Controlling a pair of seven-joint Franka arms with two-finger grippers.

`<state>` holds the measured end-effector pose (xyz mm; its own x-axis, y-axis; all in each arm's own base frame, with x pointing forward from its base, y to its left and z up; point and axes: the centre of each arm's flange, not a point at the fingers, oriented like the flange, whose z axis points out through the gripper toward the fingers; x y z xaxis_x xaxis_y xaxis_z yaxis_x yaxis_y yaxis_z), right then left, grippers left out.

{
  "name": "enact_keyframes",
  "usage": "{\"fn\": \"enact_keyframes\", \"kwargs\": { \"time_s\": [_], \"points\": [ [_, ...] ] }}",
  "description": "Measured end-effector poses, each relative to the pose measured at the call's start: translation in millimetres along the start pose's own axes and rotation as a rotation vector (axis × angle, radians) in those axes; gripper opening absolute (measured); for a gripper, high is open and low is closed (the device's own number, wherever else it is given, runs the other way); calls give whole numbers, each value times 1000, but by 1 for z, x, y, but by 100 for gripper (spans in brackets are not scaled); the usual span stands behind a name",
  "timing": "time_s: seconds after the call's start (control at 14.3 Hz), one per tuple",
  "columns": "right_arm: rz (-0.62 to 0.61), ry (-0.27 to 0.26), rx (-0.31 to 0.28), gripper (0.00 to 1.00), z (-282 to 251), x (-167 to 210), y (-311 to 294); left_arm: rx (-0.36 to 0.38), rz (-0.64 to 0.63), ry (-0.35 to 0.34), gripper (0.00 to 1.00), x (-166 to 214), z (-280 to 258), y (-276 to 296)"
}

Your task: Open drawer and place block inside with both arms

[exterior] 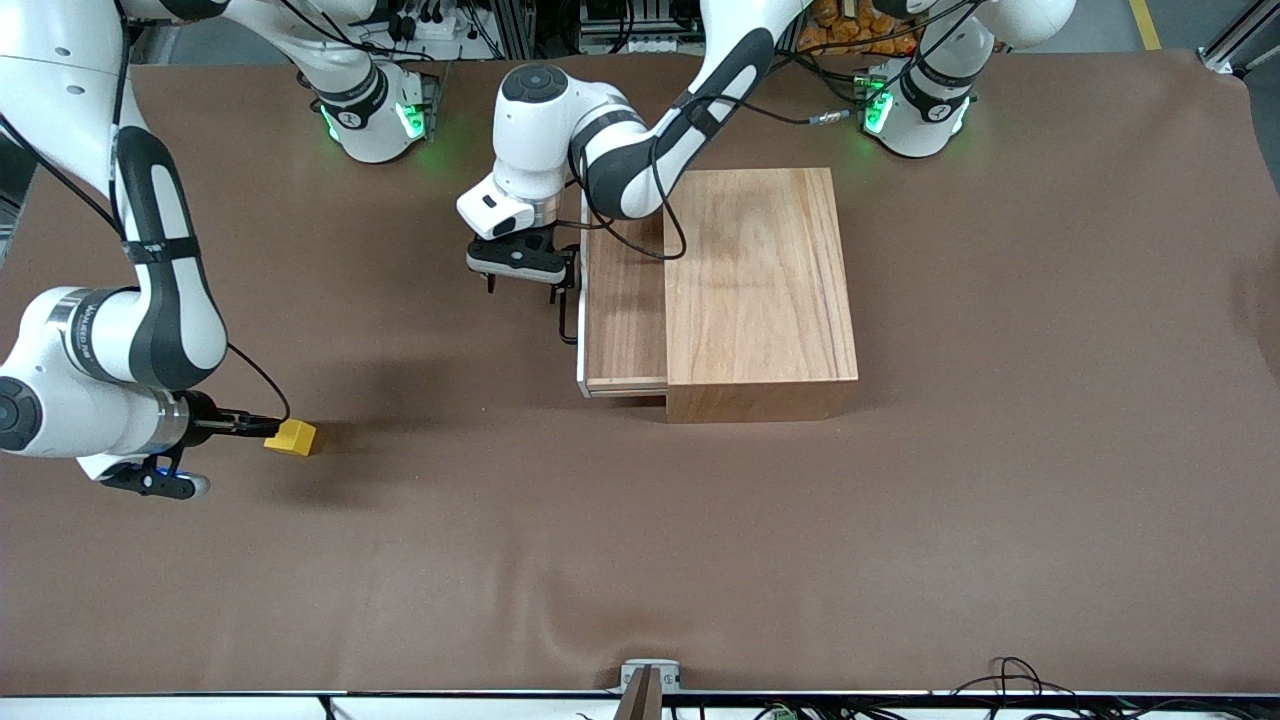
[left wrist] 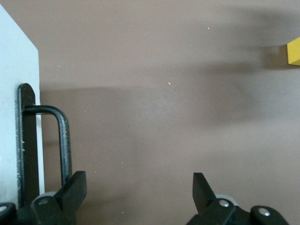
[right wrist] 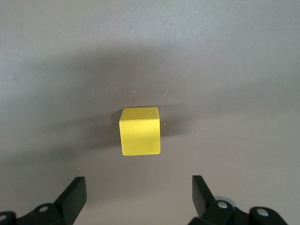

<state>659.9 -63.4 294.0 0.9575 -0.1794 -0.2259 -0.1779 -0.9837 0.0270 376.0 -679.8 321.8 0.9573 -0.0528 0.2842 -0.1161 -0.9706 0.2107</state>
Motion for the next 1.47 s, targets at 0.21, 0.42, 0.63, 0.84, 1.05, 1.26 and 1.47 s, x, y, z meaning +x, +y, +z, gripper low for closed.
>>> {"fn": "enact_keyframes", "kwargs": {
  "time_s": [0.21,0.42,0.63,0.84,1.05,1.26,1.47],
  "points": [
    [5,-43,-4,100,32,-3,2,-8,1,2,100,0,-4,3],
    [9,-52,-8,100,74,-4,4,3,-5,-12,100,1,-16,7],
    [14,39,-3,100,75,4,6,22,-41,-39,100,14,-52,5],
    [17,91,1,100,89,3,8,56,-73,-41,100,37,-97,-7],
    [17,87,1,100,94,1,7,88,-134,-40,100,80,-143,-40],
    [16,85,2,70,95,0,4,100,-189,-39,100,113,-180,-70],
    [-16,102,3,55,87,4,-1,122,-159,-64,100,142,-199,-106]
  ]
}}
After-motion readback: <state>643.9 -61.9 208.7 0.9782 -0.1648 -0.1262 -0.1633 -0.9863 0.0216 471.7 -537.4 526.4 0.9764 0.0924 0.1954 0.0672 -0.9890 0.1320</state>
